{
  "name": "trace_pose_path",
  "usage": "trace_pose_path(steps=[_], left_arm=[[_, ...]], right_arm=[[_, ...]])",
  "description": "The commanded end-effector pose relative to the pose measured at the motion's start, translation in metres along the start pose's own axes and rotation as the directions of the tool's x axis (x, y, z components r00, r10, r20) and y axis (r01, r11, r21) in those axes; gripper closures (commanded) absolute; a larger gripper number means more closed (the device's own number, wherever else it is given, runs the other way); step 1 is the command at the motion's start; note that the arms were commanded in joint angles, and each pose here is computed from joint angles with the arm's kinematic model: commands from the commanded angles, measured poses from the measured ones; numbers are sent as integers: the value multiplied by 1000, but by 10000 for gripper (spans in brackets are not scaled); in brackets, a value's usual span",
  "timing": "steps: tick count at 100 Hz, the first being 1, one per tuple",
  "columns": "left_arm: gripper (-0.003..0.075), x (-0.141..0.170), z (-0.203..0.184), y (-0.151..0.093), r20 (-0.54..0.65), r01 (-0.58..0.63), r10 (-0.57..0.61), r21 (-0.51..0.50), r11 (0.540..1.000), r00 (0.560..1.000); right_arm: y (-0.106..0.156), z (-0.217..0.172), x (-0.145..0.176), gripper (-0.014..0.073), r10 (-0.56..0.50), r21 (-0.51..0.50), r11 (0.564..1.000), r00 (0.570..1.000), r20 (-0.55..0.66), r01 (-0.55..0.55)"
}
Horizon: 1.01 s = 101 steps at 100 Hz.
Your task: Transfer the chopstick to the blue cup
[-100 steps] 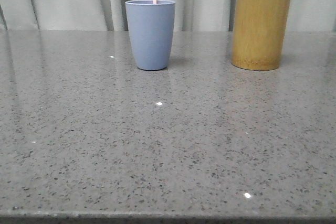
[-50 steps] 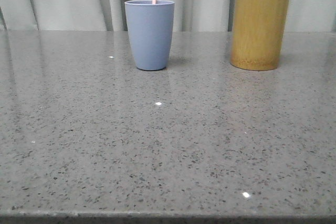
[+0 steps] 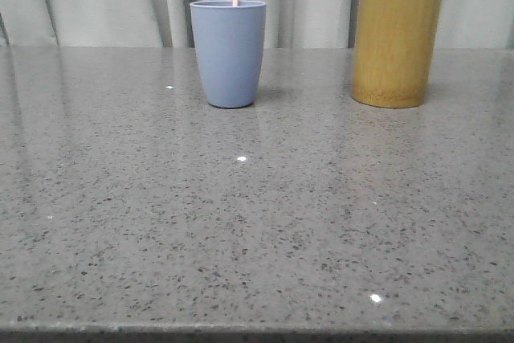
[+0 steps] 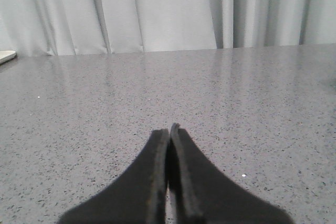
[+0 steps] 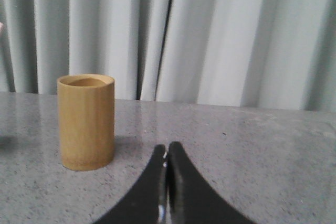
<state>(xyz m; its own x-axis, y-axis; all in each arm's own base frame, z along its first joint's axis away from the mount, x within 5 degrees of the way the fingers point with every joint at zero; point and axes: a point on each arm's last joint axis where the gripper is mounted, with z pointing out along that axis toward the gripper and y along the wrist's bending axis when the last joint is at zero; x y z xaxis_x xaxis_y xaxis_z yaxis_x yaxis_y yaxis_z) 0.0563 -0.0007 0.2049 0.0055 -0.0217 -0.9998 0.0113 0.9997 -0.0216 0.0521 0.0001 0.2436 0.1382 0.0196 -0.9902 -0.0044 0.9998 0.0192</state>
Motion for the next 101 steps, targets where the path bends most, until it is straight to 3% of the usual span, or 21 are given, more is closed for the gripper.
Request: trace_pose_path(steps=[1, 24, 101], left_arm=[[739, -7, -3, 0, 109, 13, -12, -3, 1000, 994], [739, -7, -3, 0, 109, 13, -12, -3, 1000, 994], [739, -7, -3, 0, 109, 13, -12, -3, 1000, 994]], right_arm=[[-2, -2, -1, 664, -18, 38, 999, 996, 86, 15], [-4, -2, 33, 664, -18, 56, 998, 1000, 13, 18], [-4, -2, 33, 664, -21, 56, 998, 1000, 10, 20]])
